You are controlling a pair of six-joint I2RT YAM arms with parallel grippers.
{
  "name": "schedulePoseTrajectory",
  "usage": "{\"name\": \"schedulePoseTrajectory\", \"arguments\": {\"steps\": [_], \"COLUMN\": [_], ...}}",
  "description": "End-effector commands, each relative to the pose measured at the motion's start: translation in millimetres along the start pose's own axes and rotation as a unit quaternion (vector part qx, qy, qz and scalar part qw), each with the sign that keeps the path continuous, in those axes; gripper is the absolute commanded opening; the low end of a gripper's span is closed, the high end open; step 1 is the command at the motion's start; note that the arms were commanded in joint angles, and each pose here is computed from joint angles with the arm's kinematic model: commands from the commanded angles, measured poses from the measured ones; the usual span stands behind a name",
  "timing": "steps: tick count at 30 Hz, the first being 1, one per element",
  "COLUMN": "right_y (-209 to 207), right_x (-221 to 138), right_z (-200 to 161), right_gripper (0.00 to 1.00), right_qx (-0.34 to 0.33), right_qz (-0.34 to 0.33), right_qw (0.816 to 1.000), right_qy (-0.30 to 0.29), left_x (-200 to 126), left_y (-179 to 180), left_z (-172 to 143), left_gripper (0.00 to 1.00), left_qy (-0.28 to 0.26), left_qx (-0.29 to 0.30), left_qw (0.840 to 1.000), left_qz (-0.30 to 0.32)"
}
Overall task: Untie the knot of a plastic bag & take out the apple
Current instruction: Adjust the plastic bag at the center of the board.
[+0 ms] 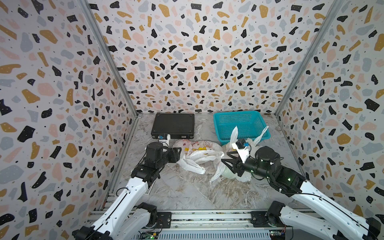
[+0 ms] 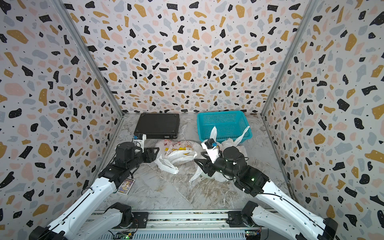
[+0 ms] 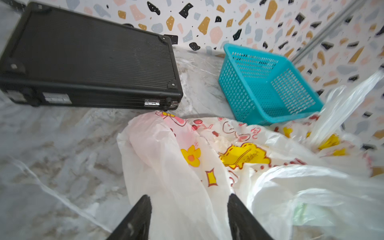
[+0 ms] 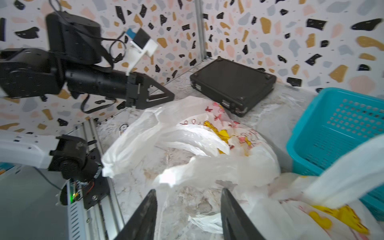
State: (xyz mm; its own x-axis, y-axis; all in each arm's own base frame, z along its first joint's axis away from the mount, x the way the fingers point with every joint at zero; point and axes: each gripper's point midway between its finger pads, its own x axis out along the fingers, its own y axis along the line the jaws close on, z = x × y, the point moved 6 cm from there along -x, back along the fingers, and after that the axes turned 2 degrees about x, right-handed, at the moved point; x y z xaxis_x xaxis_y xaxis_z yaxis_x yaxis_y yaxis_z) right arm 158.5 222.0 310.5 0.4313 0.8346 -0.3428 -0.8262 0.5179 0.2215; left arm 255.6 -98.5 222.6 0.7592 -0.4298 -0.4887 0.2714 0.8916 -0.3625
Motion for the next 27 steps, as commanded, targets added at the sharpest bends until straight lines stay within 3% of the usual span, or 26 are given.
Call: {"name": "schedulePoseTrajectory", "arguments": {"steps": [1, 3, 8, 9, 10, 12, 15, 20, 22, 25, 27], "right_y": [14.9, 18.3, -1.1, -5.8, -12.6, -23.5, -42.0, -64.1, -71.7, -72.4, -61.0], "right_x": [24.2, 40.2, 76.2, 81.8, 85.4, 88.9, 91.5, 83.0, 77.7, 72.0, 67.9], "right_z": [5.8, 2.5, -18.9, -24.2, -30.4, -43.7, -62.4, -83.1, -89.5, -96.5, -93.5], "right_gripper": [0.47, 0.43, 0.36, 0.34, 0.34, 0.34, 0.31, 0.30, 0.30, 0.29, 0.29], "right_qx": [-0.011, -0.006, 0.027, 0.033, 0.040, 0.046, 0.056, 0.080, 0.095, 0.105, 0.105], "right_qz": [0.061, 0.080, 0.029, 0.014, -0.011, -0.048, -0.113, -0.178, -0.194, -0.188, -0.155], "right_qw": [0.998, 0.996, 0.996, 0.996, 0.995, 0.992, 0.984, 0.972, 0.968, 0.967, 0.974], "right_qy": [0.023, 0.042, 0.074, 0.084, 0.093, 0.104, 0.123, 0.130, 0.130, 0.134, 0.131], "left_x": [1.1, 2.5, 4.6, 5.0, 4.5, 3.3, 5.9, 17.5, 19.8, 21.2, 19.1], "left_y": [-6.9, -4.7, -3.6, -3.0, -3.2, -2.7, -1.2, -0.9, -3.1, -7.4, -11.7], "left_z": [4.1, 0.5, -4.8, -6.3, -7.0, -9.2, -15.4, -23.5, -21.8, -18.2, -15.0], "left_gripper": [0.52, 0.48, 0.43, 0.51, 0.70, 0.82, 0.87, 0.84, 0.71, 0.24, 0.09], "left_qy": [-0.011, -0.007, 0.007, 0.010, 0.013, 0.017, 0.013, 0.036, 0.036, 0.037, 0.037], "left_qx": [0.003, -0.002, -0.011, -0.015, -0.018, -0.021, -0.024, -0.033, -0.035, -0.040, -0.037], "left_qw": [0.999, 1.000, 1.000, 1.000, 0.999, 0.999, 0.999, 0.998, 0.997, 0.996, 0.995], "left_qz": [-0.031, -0.026, -0.027, -0.026, -0.025, -0.024, -0.031, -0.045, -0.054, -0.069, -0.084]}}
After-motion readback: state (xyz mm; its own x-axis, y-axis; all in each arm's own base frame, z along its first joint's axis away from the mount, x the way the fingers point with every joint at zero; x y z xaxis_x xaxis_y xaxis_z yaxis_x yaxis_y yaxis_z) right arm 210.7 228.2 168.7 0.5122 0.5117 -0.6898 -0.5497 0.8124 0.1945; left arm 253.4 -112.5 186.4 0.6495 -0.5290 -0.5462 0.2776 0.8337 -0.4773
